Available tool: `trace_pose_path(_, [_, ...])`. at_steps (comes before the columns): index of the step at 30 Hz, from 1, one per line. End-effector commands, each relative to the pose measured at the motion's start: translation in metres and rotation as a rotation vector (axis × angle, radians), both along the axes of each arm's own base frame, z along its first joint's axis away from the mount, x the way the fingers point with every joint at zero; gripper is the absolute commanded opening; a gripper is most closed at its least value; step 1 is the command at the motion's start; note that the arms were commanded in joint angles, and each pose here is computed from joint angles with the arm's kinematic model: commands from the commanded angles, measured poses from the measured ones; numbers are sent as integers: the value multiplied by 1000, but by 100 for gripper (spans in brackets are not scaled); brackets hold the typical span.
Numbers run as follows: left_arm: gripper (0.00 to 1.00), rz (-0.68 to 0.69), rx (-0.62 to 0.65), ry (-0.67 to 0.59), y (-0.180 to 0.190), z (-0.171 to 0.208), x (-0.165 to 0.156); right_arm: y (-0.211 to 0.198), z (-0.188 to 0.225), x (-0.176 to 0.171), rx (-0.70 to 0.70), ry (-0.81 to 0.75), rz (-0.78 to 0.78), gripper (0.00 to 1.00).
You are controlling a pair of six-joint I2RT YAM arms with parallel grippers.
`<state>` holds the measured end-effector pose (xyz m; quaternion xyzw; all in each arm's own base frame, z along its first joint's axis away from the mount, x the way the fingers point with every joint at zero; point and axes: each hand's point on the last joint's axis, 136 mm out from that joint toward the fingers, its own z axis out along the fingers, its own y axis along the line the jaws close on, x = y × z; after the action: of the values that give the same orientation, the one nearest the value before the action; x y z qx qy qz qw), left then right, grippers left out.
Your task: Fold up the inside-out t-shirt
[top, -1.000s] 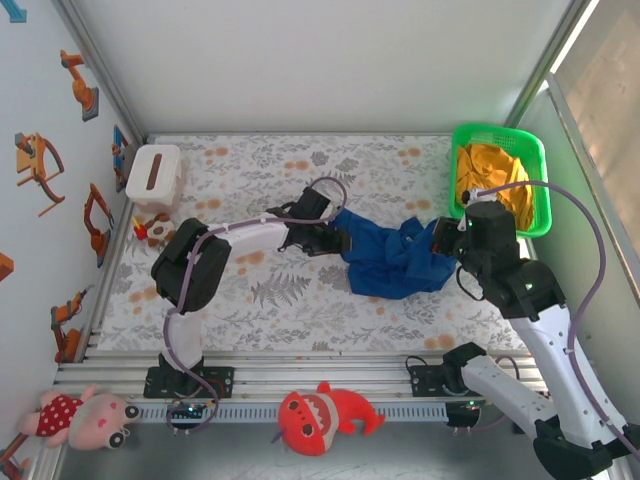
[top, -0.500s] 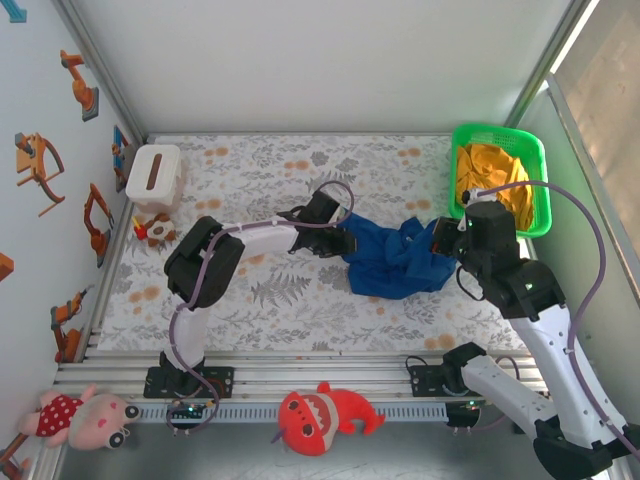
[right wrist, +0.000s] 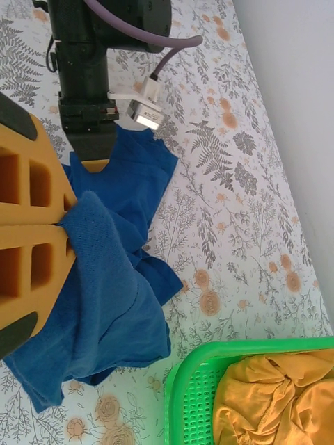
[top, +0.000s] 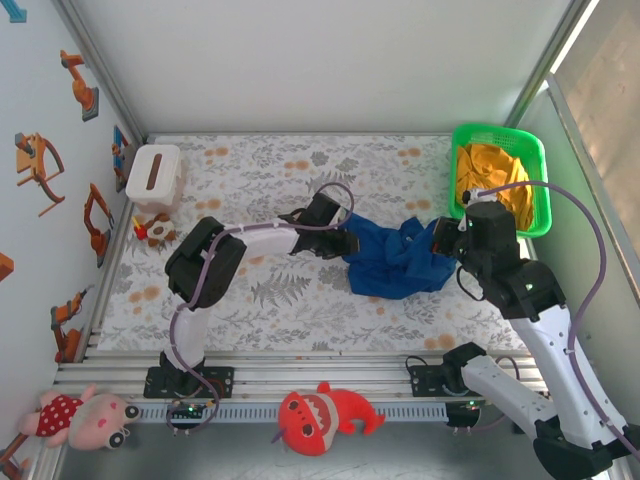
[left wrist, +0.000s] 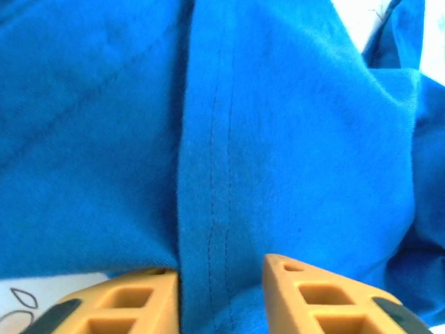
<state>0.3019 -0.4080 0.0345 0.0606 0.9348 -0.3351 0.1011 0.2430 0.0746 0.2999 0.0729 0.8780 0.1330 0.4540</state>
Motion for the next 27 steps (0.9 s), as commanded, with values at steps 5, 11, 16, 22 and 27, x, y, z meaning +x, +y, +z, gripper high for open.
trace_pose_path(5, [7,9,-20,4,-4,2,-6,-6,8,2,3,-25,-36,0])
trace_pose_path(11, [0,48,-57,-49,12,54,12,-8,13,7,-18,-34,-44,0])
trace_pose_path(16, [0,145,-154,-171,66,159,65,-6,45,30,-30,-67,-29,0])
trace_pose_path(22, [0,264,-306,-368,147,302,106,9,113,64,44,-155,51,0])
trace_pose_path(27, [0,338,-380,-499,205,382,101,28,165,73,130,-238,129,0])
